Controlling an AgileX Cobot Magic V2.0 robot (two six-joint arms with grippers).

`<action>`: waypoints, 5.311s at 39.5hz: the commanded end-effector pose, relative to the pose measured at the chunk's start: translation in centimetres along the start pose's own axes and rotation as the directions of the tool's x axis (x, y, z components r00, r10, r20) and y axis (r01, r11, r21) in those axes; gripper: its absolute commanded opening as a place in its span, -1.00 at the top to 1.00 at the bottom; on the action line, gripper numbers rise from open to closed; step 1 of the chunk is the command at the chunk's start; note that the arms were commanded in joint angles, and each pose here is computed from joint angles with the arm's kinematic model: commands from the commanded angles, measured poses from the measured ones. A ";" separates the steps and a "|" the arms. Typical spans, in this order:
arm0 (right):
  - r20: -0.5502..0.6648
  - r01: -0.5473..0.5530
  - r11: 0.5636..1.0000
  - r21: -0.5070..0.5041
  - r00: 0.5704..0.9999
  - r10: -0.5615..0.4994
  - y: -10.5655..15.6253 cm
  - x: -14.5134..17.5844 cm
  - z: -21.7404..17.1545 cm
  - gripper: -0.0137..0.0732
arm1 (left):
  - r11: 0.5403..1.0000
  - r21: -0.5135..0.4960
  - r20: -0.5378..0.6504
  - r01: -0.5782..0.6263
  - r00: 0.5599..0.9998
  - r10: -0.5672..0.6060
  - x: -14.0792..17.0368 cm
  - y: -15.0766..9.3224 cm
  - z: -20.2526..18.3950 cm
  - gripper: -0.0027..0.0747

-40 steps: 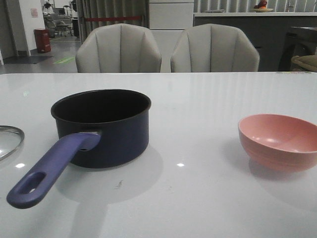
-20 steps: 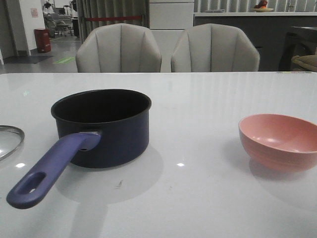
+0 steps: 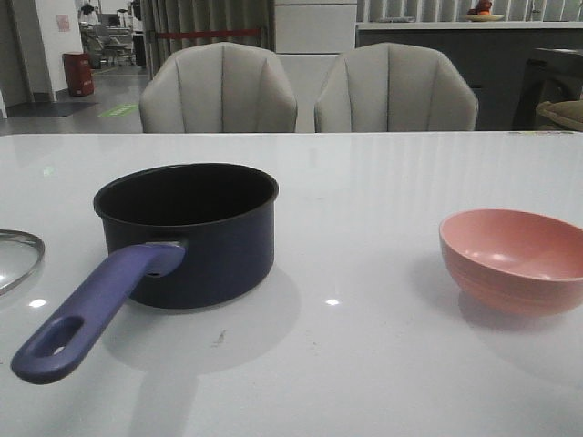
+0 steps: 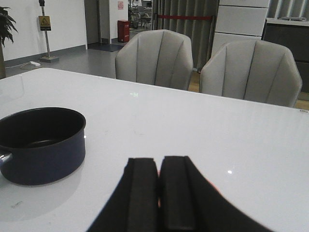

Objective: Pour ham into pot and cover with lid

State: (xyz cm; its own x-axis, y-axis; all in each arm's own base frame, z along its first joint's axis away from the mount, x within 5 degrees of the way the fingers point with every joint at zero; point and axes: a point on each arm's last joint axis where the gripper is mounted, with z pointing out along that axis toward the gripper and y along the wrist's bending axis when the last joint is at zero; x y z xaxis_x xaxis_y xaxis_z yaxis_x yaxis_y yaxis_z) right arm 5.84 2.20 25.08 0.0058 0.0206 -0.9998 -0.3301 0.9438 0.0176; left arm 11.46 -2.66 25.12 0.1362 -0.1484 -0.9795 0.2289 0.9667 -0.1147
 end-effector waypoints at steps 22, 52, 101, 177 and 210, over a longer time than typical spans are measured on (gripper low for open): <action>0.081 0.004 1.000 0.026 0.997 -0.006 -0.2 -1.5 -0.1 0.36 | 0.995 -0.070 -0.179 0.076 0.980 -0.087 -6.5 -0.2 3.2 -0.50; 0.081 0.004 1.000 0.026 0.997 -0.006 -0.2 -1.5 -0.1 0.36 | 0.935 -0.354 -0.839 -0.005 0.442 -0.316 -4.3 7.0 15.5 -0.51; 0.081 0.004 1.000 0.026 0.997 -0.006 -0.2 -1.5 -0.1 0.36 | 0.898 -0.436 -0.897 -0.060 0.117 -0.427 4.5 12.1 25.4 -0.86; 0.081 0.004 1.000 0.026 0.997 -0.006 -0.2 -1.5 -0.1 0.36 | 0.889 -0.456 -0.889 -0.044 0.052 -0.454 4.5 12.5 26.7 0.58; 0.081 0.004 1.000 0.026 0.997 -0.006 -0.2 -1.5 -0.1 0.36 | 0.993 -0.111 -0.964 -0.041 0.249 -0.098 -5.1 1.7 29.4 0.58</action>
State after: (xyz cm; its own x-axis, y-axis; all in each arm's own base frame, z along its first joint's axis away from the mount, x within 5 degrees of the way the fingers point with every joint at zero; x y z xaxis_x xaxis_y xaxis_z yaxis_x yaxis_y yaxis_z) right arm 5.84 2.20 25.08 0.0059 0.0202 -0.9998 -0.3301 0.9438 0.0171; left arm 41.25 -4.52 30.45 -0.9533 0.0267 -0.3007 0.0536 0.9952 -0.0814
